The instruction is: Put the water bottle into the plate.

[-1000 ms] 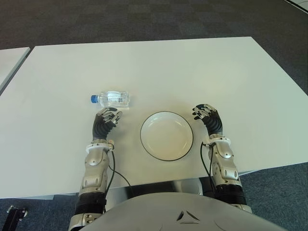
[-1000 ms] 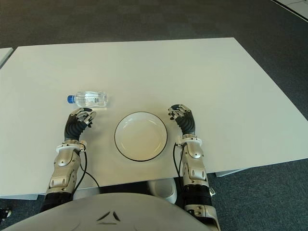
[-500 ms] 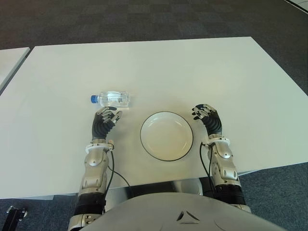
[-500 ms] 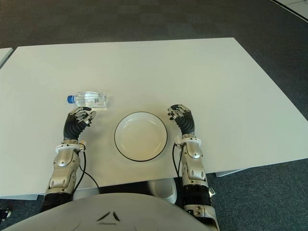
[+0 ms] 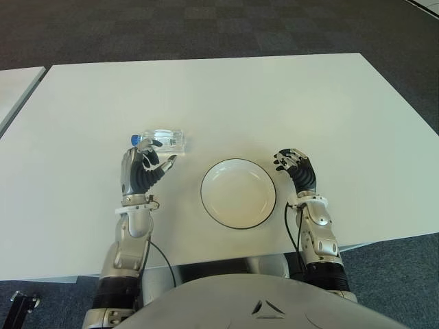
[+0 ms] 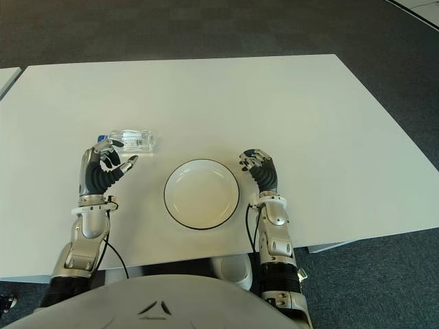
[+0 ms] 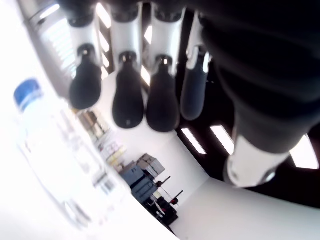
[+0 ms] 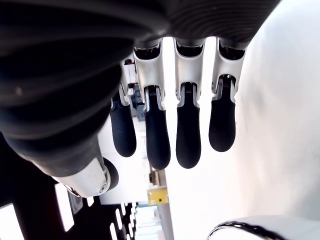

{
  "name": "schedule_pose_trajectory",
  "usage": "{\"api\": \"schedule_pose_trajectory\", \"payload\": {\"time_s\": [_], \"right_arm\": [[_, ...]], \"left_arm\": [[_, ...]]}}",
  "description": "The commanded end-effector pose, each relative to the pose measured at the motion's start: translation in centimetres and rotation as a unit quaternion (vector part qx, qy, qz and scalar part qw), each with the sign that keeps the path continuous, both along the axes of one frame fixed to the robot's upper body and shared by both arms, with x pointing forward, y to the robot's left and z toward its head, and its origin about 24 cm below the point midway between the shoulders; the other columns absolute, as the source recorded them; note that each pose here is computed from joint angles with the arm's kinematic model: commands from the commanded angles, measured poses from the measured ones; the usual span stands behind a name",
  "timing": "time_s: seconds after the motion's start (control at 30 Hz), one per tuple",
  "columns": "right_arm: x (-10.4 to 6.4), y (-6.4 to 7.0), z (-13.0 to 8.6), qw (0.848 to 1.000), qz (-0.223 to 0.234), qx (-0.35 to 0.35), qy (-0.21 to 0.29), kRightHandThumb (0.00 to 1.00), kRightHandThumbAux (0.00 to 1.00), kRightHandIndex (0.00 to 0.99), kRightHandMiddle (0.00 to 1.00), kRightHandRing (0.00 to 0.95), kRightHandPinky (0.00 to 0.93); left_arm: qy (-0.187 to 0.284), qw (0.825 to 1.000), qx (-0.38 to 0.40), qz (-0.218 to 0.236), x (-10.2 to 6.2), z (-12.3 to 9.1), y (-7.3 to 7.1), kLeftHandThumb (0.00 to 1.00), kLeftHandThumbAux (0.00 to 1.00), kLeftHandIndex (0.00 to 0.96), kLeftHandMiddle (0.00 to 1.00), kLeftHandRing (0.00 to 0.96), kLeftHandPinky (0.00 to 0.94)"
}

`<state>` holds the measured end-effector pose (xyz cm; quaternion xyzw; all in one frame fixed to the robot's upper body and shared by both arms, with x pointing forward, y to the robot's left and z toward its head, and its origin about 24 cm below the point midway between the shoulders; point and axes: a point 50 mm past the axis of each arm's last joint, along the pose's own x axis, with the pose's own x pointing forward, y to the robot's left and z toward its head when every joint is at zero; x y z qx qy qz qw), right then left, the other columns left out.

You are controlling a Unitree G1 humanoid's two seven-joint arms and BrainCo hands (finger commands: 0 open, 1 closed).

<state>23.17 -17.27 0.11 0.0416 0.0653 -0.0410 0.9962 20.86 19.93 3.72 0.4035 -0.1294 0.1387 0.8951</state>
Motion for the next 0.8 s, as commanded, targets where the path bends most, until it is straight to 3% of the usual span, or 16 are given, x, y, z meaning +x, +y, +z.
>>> {"api": "schedule_pose_trajectory", "payload": {"time_s": [0.03,0.17,0.27,0.4,0.57,0.67,0.8], "right_arm": [[0.0,0.1,-0.5,1.0,0.0,0.004,0.013,0.703,0.738,0.427,0.49,0.502,0.544],[0.0,0.2,-0.5,1.0,0.001,0.002,0.013,0.702,0.738,0.426,0.493,0.505,0.544],[0.0,0.1,-0.5,1.0,0.001,0.001,0.013,0.702,0.738,0.427,0.494,0.504,0.54],[0.0,0.1,-0.5,1.0,0.001,0.0,0.011,0.703,0.738,0.427,0.494,0.502,0.536],[-0.1,0.1,-0.5,1.0,0.0,0.001,0.009,0.704,0.737,0.429,0.494,0.5,0.536],[-0.1,0.1,-0.5,1.0,0.0,0.002,0.01,0.705,0.737,0.429,0.495,0.501,0.539],[-0.2,0.1,-0.6,1.0,-0.002,0.003,0.012,0.705,0.737,0.429,0.493,0.499,0.529]], "left_arm": [[-0.016,0.996,0.083,0.006,1.2,0.9,0.6,0.708,0.716,0.433,0.714,0.712,0.692],[-0.011,0.988,0.151,0.009,1.8,1.4,1.2,0.707,0.714,0.431,0.618,0.613,0.587],[-0.004,0.981,0.193,0.007,2.2,1.8,1.7,0.702,0.712,0.422,0.46,0.457,0.466],[-0.003,0.974,0.227,0.014,3.0,2.0,2.7,0.699,0.707,0.415,0.332,0.339,0.356],[-0.027,0.965,0.259,0.016,4.0,2.4,3.3,0.618,0.492,0.173,0.159,0.144,0.14],[-0.033,0.963,0.269,0.012,4.5,2.4,3.3,0.61,0.435,0.095,0.075,0.058,0.051],[-0.035,0.956,0.292,0.003,6.0,2.2,3.4,0.601,0.357,0.026,0.019,0.015,0.013]]}}
